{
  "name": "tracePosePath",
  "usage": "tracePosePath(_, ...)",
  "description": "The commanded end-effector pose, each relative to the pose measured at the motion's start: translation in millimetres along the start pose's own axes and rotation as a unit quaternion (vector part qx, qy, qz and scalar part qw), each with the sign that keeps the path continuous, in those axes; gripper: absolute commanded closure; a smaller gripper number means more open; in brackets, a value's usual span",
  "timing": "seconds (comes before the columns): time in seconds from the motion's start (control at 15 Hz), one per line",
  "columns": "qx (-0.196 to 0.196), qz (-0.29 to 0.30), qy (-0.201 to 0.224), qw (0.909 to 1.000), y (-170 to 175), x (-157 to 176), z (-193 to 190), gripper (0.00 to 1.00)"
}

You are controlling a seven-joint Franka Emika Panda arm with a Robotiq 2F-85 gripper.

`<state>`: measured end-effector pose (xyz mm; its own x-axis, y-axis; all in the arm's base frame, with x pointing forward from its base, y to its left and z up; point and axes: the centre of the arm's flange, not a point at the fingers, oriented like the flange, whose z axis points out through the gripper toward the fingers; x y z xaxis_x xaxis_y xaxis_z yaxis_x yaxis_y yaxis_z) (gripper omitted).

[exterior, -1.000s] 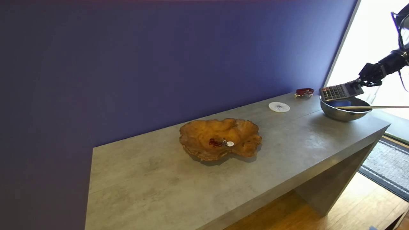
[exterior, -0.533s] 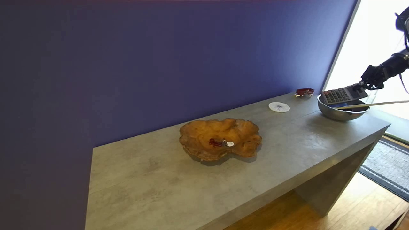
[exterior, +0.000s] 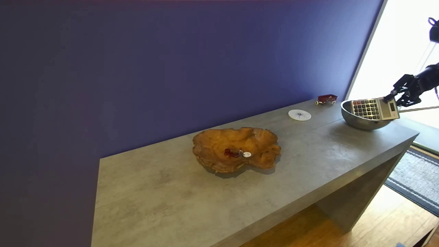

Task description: Pick up the calculator and put it in the silver bowl

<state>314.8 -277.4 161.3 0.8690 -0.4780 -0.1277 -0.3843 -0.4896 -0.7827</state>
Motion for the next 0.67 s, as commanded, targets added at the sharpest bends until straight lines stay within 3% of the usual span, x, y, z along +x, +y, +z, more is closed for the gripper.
tracePosePath(0.0, 0.009, 0.007, 0.011, 0.9999, 1, -2, -8, 0.18)
tracePosePath(0.2, -0.004, -0.008, 0.075, 0.9971, -11, -18, -35, 0.01)
tracePosePath(0.4, 0.007, -0.052, 0.126, 0.9906, -32, -43, -66, 0.00)
tracePosePath(0.47, 0.020, -0.078, 0.130, 0.9883, -39, -53, -71, 0.00)
tracePosePath(0.53, 0.001, -0.046, 0.094, 0.9946, -15, -19, -56, 0.00)
tracePosePath(0.6, 0.004, -0.052, 0.102, 0.9934, -19, -24, -62, 0.00)
